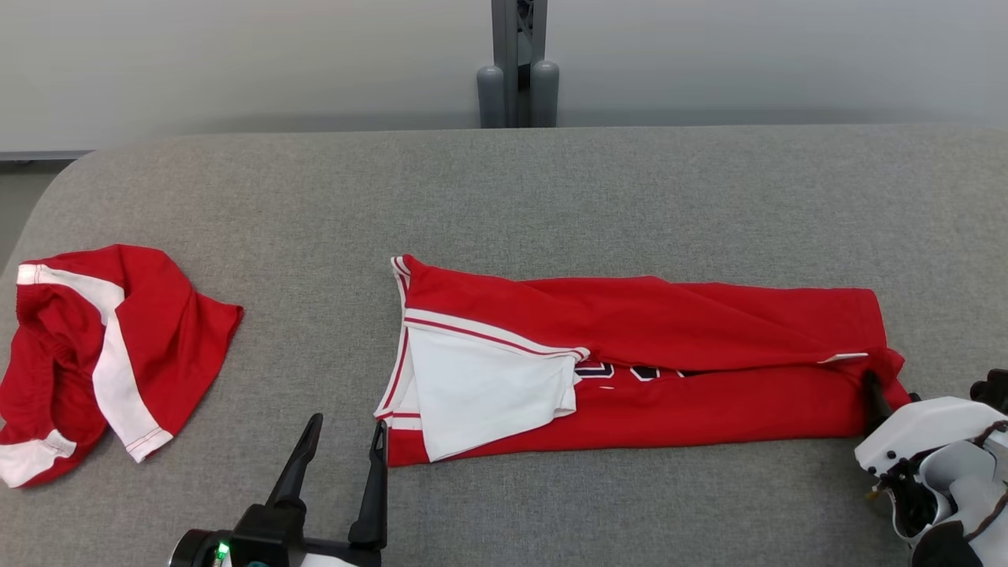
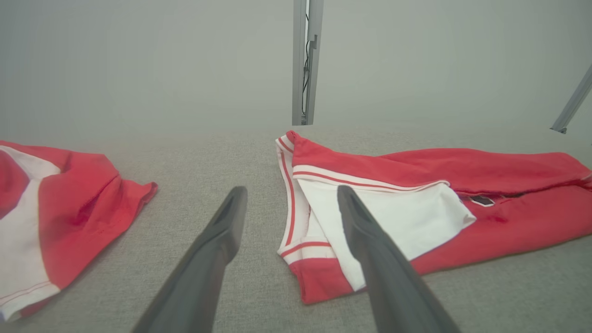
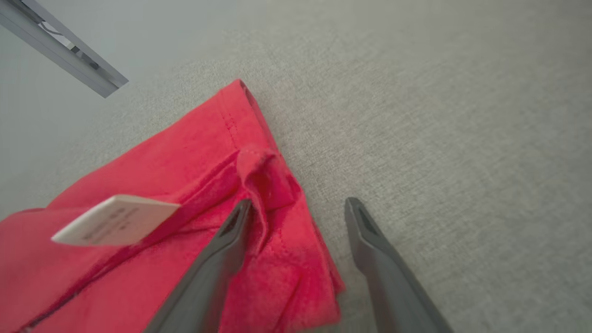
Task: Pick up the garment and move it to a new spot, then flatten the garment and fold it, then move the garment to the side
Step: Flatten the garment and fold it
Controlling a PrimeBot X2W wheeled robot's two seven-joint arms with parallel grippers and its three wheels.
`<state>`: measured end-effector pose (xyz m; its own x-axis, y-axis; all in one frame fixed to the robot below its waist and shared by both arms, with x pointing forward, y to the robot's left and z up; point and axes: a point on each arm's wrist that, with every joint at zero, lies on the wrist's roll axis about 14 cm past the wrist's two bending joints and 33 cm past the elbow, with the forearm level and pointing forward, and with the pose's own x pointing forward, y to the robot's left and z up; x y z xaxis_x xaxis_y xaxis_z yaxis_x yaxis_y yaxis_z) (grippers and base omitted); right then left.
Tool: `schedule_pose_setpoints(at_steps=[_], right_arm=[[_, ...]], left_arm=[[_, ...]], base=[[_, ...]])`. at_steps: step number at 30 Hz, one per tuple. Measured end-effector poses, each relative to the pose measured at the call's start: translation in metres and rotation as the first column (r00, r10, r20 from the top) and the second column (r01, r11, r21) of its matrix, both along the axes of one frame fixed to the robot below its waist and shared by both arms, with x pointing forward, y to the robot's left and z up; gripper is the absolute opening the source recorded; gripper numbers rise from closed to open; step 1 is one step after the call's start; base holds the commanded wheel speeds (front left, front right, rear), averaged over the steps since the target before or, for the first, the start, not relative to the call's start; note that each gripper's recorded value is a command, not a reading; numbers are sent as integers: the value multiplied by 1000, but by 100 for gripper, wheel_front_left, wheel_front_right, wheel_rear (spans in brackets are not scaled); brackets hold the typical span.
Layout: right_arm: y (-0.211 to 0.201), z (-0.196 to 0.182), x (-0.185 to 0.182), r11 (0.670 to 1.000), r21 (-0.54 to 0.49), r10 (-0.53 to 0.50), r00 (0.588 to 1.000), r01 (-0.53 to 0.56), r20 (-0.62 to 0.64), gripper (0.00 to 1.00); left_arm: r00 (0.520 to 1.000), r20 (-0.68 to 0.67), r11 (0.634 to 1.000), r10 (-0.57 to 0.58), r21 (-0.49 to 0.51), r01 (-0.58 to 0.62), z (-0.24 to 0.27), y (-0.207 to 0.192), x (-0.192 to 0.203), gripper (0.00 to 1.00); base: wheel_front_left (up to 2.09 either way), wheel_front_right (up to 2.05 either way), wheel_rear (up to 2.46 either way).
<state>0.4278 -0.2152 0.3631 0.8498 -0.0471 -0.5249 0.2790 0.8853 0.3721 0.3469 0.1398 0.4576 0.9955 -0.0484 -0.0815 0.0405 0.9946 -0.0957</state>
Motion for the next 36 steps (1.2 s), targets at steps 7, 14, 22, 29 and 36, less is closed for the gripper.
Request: schedule_pose_setpoints(at_steps=[7,14,22,29,36], right_arm=[[10,-8,-3,1000,8,18,999,-18,-37,100],[18,-13,-8,999,21,40,997,-39,-66,0],[-3,0,-1,1000,-22,10,1000,-11,-6,0],[-62,37,18,991,-119,-49,994,61,96,0],[-72,77,38,984,-179,6,983,27,183,0]], left_arm=[[1000,0,1000,-16,0,16,-1,-3,3,100],[999,18,1000,-31,0,31,4,-7,7,100],[999,30,999,-38,12,38,7,-7,8,100],[997,30,998,-67,15,67,7,-15,11,100],[996,43,997,-82,17,81,10,-19,12,100]], base=[[0,0,0],[0,0,0],[0,0,0],[0,0,0],[0,0,0]])
